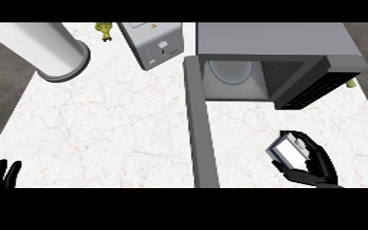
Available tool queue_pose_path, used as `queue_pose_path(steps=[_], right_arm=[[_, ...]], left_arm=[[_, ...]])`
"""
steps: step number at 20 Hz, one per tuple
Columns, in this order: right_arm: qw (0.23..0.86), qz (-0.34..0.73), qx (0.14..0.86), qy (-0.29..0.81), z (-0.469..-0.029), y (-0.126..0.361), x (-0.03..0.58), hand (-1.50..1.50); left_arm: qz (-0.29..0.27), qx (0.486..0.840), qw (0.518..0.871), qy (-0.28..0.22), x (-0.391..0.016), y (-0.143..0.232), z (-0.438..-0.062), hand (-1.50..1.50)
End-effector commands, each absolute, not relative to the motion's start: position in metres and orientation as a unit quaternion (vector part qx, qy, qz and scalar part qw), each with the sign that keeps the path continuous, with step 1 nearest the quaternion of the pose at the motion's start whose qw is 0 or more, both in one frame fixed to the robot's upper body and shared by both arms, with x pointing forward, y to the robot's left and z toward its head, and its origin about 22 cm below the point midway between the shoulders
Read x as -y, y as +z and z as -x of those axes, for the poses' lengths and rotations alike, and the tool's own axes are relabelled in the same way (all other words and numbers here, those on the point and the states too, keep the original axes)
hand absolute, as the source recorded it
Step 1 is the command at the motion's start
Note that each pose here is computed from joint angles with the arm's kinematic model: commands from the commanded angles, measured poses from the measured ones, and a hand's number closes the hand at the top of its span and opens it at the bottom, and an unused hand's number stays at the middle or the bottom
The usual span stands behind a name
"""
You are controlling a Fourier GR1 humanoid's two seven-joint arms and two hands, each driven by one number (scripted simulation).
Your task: Pick up the milk, place it into the microwave and close the microwave
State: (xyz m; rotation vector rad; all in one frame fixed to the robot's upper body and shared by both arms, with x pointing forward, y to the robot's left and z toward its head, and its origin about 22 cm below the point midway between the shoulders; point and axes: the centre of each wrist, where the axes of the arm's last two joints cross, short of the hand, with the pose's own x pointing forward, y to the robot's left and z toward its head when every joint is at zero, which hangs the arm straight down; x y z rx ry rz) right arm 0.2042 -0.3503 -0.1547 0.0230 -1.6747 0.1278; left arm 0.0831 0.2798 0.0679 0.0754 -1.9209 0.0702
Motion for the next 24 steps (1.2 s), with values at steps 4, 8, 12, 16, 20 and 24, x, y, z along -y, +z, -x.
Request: queue_pose_path(steps=[4,8,12,16,20,24], right_arm=[[0.6,-0.113,0.792,-0.006,-0.208,-0.151,0.354,1.5],[0.606,-0.162,0.779,-0.001,-0.214,-0.15,0.335,1.5],[0.597,-0.134,0.79,-0.039,-0.247,-0.137,0.319,1.5],[0.591,-0.136,0.794,-0.046,-0.296,-0.104,0.298,1.5],[0.589,-0.155,0.793,-0.001,-0.276,-0.111,0.277,1.5],[0.584,-0.154,0.797,0.007,-0.278,-0.081,0.262,1.5]], left_arm=[[-0.025,0.815,0.578,0.03,-0.273,0.07,-0.083,-1.5],[-0.033,0.818,0.574,0.032,-0.276,0.068,-0.08,-1.5],[-0.039,0.821,0.57,0.027,-0.287,0.069,-0.078,-1.5],[-0.035,0.82,0.57,0.04,-0.284,0.067,-0.083,-1.5],[-0.048,0.822,0.565,0.042,-0.296,0.065,-0.072,-1.5],[-0.045,0.819,0.571,0.036,-0.3,0.065,-0.067,-1.5]])
